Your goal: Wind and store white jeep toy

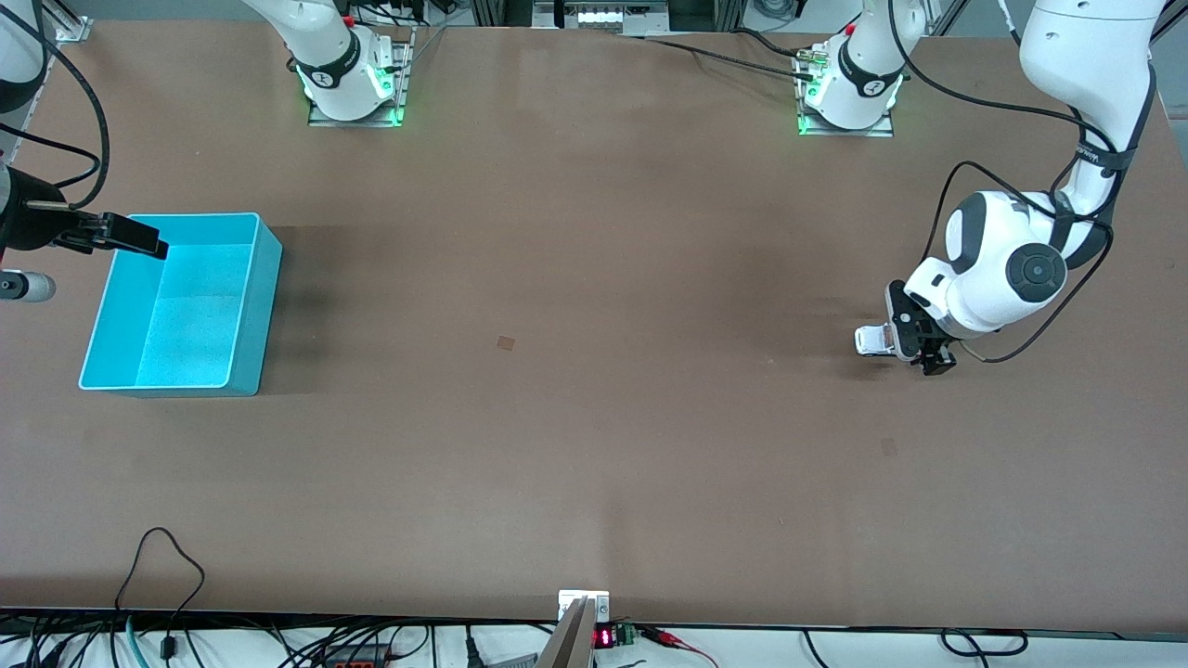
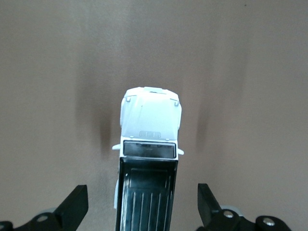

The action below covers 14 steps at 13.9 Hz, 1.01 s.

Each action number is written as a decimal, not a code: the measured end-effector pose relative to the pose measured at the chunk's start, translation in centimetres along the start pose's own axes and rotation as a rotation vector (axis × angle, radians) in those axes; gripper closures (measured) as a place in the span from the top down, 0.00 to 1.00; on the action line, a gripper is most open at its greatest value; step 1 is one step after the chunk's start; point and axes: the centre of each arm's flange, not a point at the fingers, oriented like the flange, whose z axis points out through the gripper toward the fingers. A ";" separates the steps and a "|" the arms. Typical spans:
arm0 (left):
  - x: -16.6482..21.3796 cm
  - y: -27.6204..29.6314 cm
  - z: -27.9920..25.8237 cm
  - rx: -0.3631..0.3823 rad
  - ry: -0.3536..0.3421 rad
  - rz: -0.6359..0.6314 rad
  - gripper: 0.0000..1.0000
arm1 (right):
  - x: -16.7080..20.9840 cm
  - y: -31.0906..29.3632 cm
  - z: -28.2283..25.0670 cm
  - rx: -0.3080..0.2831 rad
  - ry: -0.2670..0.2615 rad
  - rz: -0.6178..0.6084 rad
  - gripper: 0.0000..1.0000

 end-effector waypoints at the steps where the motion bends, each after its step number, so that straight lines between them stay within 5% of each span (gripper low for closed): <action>1: 0.0 0.1 0.2 -0.003 0.000 0.002 1.00 | 0.0 0.0 0.0 0.000 0.000 0.000 1.00; 9: 0.0 0.2 0.5 0.009 0.003 0.029 0.85 | 0.0 0.0 0.0 0.000 0.000 0.000 1.00; 12: 0.0 0.1 0.5 0.021 0.005 0.080 0.57 | 0.0 0.0 0.0 0.000 0.000 0.000 1.00; 14: 0.0 0.1 0.5 0.021 0.005 0.087 0.51 | 0.0 0.0 0.0 0.000 0.000 0.000 1.00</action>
